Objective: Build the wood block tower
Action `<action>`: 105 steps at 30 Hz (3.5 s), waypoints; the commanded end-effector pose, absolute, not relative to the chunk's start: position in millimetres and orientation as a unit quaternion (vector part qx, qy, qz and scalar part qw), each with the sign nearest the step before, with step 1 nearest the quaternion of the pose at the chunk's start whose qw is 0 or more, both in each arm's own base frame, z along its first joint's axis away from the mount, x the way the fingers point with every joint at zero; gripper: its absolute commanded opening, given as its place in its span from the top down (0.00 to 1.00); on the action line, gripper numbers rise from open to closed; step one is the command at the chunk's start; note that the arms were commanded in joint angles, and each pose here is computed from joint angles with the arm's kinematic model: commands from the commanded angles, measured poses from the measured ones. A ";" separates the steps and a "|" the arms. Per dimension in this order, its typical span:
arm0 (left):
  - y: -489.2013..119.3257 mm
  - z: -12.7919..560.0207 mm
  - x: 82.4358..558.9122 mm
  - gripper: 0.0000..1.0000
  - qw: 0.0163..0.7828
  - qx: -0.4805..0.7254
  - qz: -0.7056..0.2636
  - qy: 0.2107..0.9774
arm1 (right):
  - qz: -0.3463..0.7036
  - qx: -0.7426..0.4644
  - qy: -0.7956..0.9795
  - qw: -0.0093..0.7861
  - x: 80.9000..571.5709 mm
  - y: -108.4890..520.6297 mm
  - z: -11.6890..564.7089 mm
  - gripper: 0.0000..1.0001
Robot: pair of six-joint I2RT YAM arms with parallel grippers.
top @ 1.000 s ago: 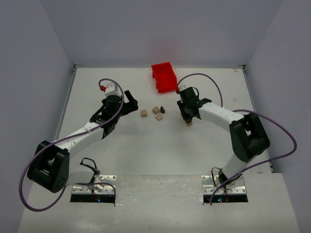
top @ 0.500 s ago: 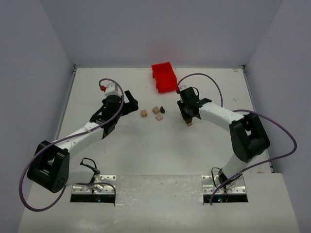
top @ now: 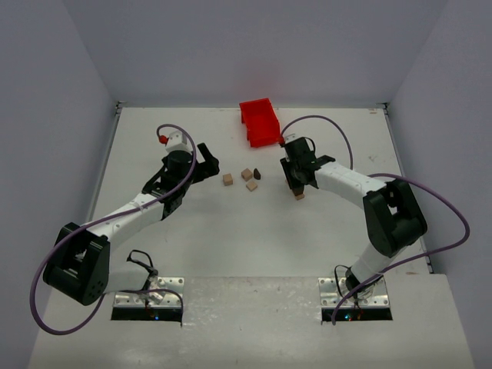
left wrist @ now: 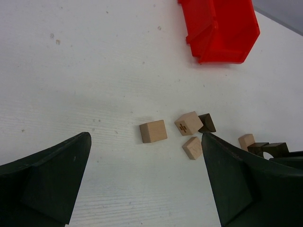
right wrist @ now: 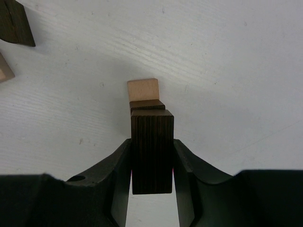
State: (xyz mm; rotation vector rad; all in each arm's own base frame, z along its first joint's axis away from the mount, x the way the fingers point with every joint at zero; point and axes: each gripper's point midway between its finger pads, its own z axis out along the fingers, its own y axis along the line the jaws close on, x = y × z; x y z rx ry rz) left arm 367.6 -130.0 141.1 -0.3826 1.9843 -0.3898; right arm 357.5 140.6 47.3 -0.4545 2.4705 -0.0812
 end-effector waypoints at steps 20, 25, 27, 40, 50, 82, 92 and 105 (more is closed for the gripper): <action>-133.9 162.5 372.0 0.00 0.544 -0.150 -0.184 0.805 | -0.016 -0.150 0.920 0.362 376.9 147.0 77.8 0.49; -134.7 162.4 371.7 0.00 0.544 -0.149 -0.185 0.805 | -0.016 -0.149 0.919 0.365 376.6 146.5 80.2 0.41; -134.4 162.1 371.7 0.00 0.543 -0.149 -0.185 0.805 | -0.018 -0.147 0.918 0.369 377.2 145.0 82.8 0.37; -134.6 161.6 371.1 0.00 0.543 -0.147 -0.185 0.806 | -0.047 -0.140 0.922 0.359 363.4 128.3 77.0 0.22; -135.2 161.5 370.9 0.00 0.542 -0.146 -0.186 0.806 | -0.056 -0.141 0.924 0.351 356.7 122.0 75.3 0.21; -135.4 163.8 370.6 0.00 0.545 -0.145 -0.189 0.804 | -0.075 -0.138 0.923 0.352 356.3 114.5 78.2 0.22; -136.2 163.9 370.3 0.00 0.545 -0.143 -0.190 0.804 | -0.079 -0.137 0.922 0.352 355.7 112.6 78.1 0.22; -136.1 164.5 370.1 0.00 0.546 -0.143 -0.191 0.803 | -0.075 -0.141 0.923 0.351 354.6 113.9 79.0 0.22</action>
